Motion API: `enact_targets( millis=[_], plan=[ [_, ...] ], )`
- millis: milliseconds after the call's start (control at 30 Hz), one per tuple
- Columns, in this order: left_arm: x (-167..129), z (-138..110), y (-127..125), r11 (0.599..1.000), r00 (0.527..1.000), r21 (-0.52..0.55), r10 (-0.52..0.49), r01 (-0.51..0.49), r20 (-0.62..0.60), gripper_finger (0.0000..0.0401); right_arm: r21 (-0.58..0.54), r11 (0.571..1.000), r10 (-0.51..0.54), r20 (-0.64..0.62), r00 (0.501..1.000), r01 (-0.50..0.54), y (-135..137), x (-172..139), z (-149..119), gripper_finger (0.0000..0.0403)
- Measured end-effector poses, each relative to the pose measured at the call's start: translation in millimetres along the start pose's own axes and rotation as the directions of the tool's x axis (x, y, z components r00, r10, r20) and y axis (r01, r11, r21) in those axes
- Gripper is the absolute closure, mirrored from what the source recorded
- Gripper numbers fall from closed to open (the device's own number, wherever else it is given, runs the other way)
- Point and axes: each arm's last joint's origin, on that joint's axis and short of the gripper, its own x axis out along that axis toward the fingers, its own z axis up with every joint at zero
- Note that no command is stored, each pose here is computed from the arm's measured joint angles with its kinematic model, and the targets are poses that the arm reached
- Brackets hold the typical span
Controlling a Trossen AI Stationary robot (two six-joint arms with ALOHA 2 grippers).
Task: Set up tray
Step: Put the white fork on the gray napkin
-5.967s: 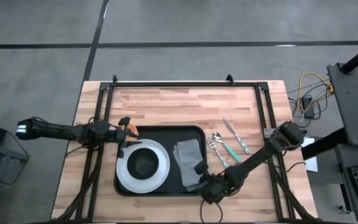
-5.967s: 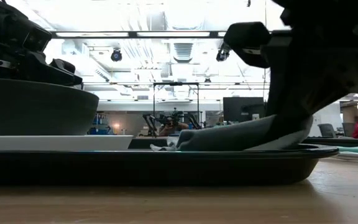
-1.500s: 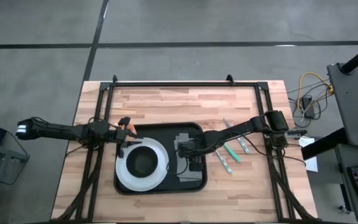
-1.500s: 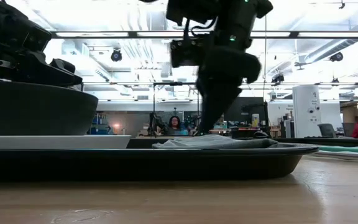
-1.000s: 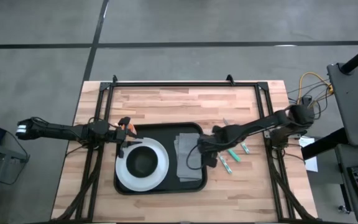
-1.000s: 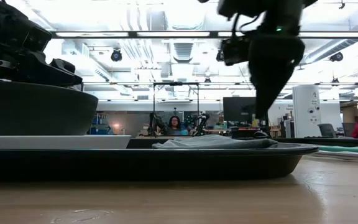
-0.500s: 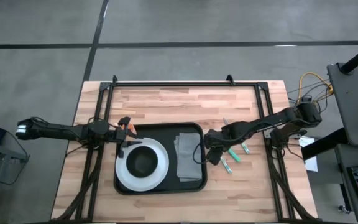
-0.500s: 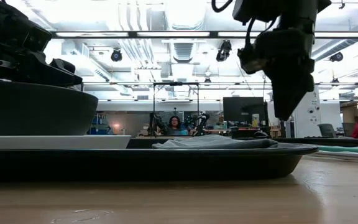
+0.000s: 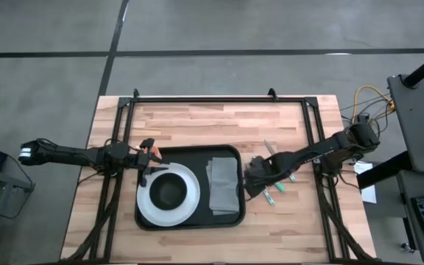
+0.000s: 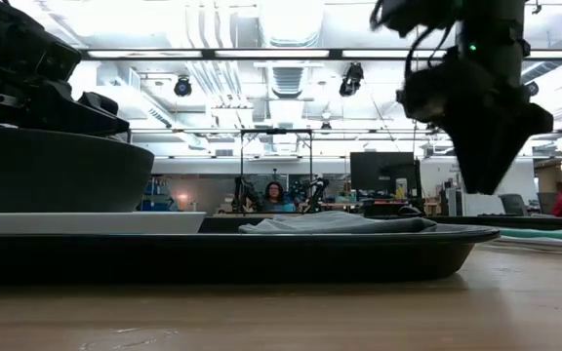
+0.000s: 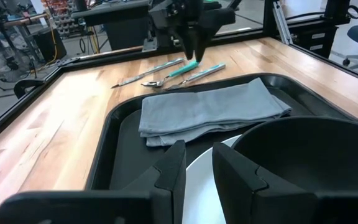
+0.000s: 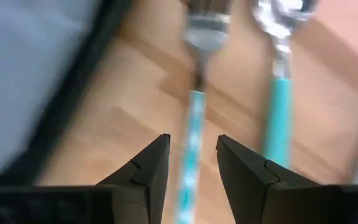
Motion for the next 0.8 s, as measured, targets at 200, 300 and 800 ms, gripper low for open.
enact_targets(
  millis=[200,300,800],
  plan=[
    [0.0,0.1,0.0,1.000,1.000,0.000,0.000,0.000,0.000,0.0339,0.015,1.000,0.005,-0.002,1.000,-0.005,5.9,3.2,-12.6,0.0280],
    [0.0,0.1,0.0,1.000,1.000,0.000,0.000,0.000,0.000,0.0339,0.010,1.000,0.022,0.003,1.000,-0.022,10.1,8.2,-11.0,0.0282],
    [0.4,-0.6,-0.1,1.000,1.000,0.000,-0.001,0.001,-0.006,0.0339,0.005,0.997,-0.074,-0.058,0.996,0.075,15.7,49.4,-12.4,0.0291]
  ],
)
